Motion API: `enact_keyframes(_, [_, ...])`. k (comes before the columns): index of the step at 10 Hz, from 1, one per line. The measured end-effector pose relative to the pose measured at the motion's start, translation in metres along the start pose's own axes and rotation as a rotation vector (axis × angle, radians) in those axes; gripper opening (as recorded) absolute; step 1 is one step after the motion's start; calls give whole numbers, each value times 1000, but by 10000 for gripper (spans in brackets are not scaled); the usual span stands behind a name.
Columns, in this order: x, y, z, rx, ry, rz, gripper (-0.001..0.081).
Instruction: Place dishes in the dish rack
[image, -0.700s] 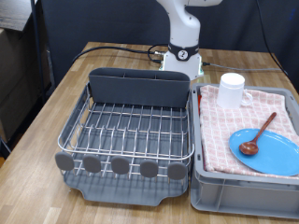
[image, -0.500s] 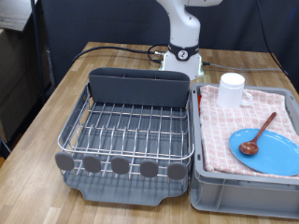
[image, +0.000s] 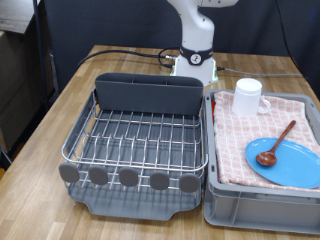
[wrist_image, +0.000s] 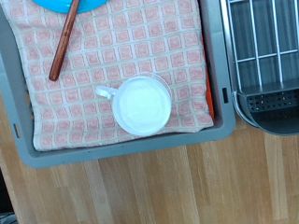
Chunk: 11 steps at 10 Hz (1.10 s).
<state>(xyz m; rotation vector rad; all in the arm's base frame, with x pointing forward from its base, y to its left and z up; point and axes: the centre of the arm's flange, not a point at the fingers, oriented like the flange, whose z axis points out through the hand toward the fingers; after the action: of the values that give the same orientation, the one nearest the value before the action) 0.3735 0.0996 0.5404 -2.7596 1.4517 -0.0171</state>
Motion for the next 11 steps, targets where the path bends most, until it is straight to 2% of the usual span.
enact_keyframes(3, [-28, -40, 12, -44, 41, 32, 803])
enact_keyframes(4, [-35, -53, 13, -41, 46, 35, 803])
enact_keyframes(6, [-40, -75, 20, 2, 63, 32, 803])
enact_keyframes(8, [-37, -88, 39, 28, 66, 47, 803])
enact_keyframes(11, [-36, -103, 81, 20, 111, 80, 803])
